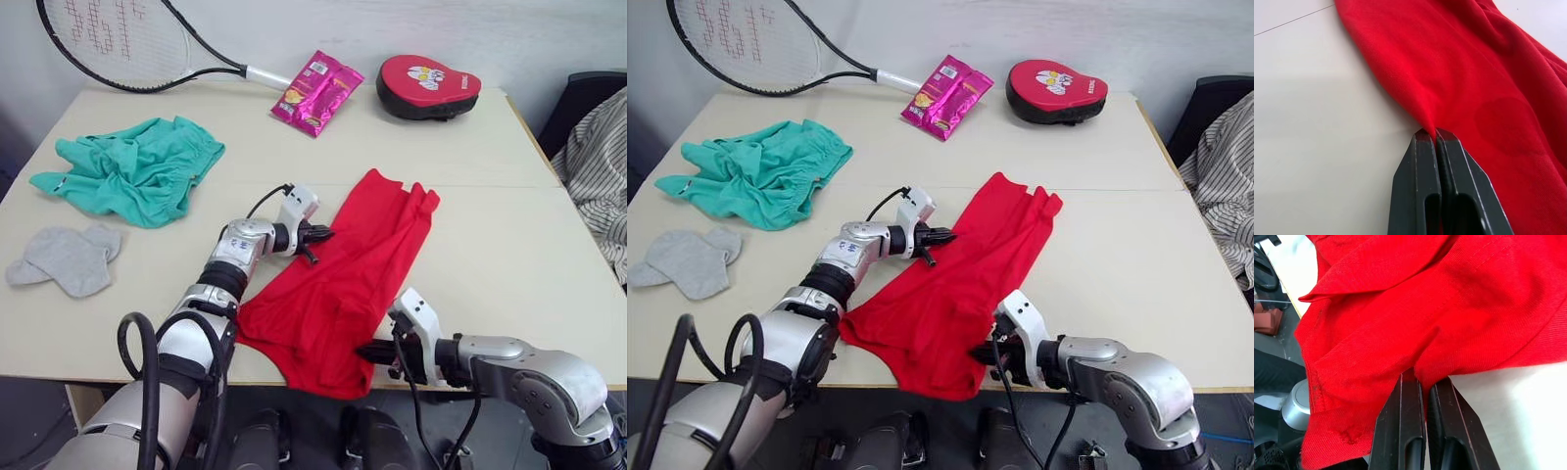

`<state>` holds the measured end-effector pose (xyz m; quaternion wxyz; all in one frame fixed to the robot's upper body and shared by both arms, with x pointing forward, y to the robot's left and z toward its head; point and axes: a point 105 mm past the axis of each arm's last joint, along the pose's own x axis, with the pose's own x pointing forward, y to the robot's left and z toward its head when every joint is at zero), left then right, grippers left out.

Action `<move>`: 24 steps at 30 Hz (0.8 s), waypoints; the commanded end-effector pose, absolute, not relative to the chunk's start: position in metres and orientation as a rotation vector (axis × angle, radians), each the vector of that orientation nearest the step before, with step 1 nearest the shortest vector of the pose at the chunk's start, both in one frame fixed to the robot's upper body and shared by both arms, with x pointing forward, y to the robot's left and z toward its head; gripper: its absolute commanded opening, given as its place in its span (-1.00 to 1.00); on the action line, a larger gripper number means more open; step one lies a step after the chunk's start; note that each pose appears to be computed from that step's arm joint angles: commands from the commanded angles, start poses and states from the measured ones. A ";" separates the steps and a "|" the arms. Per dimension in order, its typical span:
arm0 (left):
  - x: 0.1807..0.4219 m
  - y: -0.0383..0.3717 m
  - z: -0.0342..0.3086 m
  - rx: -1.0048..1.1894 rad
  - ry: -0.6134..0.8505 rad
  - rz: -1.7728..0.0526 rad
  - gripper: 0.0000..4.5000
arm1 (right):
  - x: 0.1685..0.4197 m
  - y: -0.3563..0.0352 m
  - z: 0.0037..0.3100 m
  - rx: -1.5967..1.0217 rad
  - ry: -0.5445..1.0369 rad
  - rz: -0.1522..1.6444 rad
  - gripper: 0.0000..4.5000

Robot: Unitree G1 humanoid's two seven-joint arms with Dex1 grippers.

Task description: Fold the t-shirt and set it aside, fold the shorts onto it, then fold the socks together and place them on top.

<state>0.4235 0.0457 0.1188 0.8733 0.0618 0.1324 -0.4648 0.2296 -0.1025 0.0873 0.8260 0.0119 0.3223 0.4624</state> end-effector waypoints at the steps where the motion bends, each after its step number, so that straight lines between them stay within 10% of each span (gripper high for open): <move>1: 0.425 0.063 0.122 0.086 0.239 -0.900 -0.99 | 0.239 -0.110 0.099 0.020 0.653 0.993 -1.00; 24: 0.377 0.151 0.140 0.039 0.106 -0.611 -0.99 | 0.303 -0.144 0.099 -0.043 0.615 1.057 -1.00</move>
